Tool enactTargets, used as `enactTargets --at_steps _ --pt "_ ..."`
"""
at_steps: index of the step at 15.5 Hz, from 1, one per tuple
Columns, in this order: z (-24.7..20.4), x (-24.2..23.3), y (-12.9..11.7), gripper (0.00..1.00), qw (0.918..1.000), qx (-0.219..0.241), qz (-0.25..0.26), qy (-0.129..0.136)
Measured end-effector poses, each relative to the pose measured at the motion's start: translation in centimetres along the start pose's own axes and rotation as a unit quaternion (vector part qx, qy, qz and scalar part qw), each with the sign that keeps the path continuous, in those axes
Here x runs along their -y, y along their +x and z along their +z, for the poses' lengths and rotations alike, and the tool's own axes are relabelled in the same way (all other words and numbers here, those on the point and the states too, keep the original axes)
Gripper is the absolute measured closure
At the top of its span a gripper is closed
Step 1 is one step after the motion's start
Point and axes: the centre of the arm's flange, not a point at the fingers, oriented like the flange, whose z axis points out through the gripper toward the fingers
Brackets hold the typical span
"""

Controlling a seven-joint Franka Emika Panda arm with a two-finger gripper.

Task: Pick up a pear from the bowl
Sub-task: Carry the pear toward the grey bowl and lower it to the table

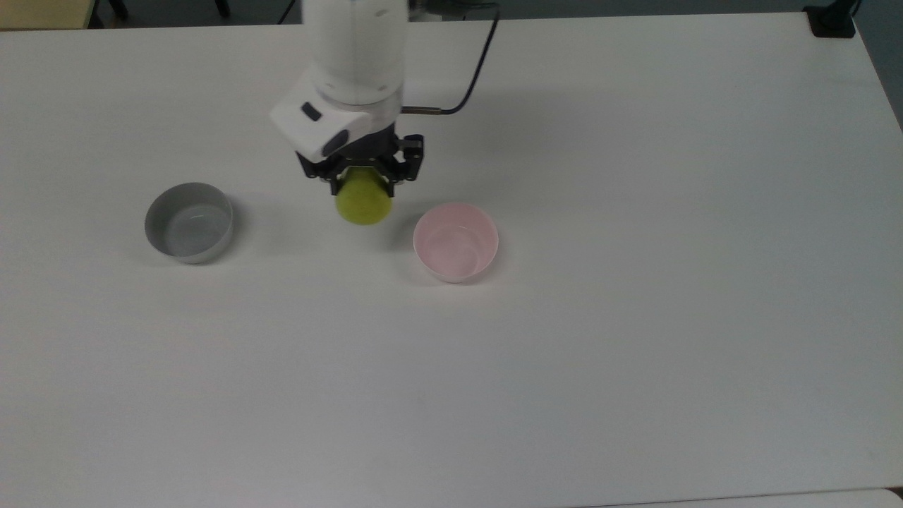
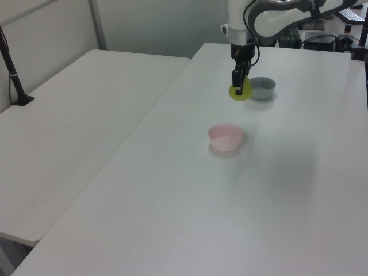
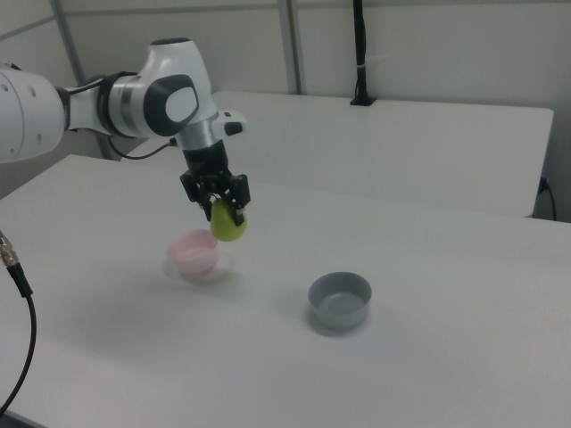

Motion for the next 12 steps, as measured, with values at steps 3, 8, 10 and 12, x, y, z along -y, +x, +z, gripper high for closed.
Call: enactTargets --at_steps 3,8,10,12 --pt "0.8 -2.5 -0.1 0.3 1.0 0.007 -0.001 0.0" --pt "4.8 -4.2 0.6 0.3 0.9998 0.02 0.005 0.001" --pt "6.7 -4.1 1.0 0.3 0.9998 0.02 0.005 0.001" --pt "8.7 -3.9 1.5 0.3 0.9998 0.019 0.003 0.001"
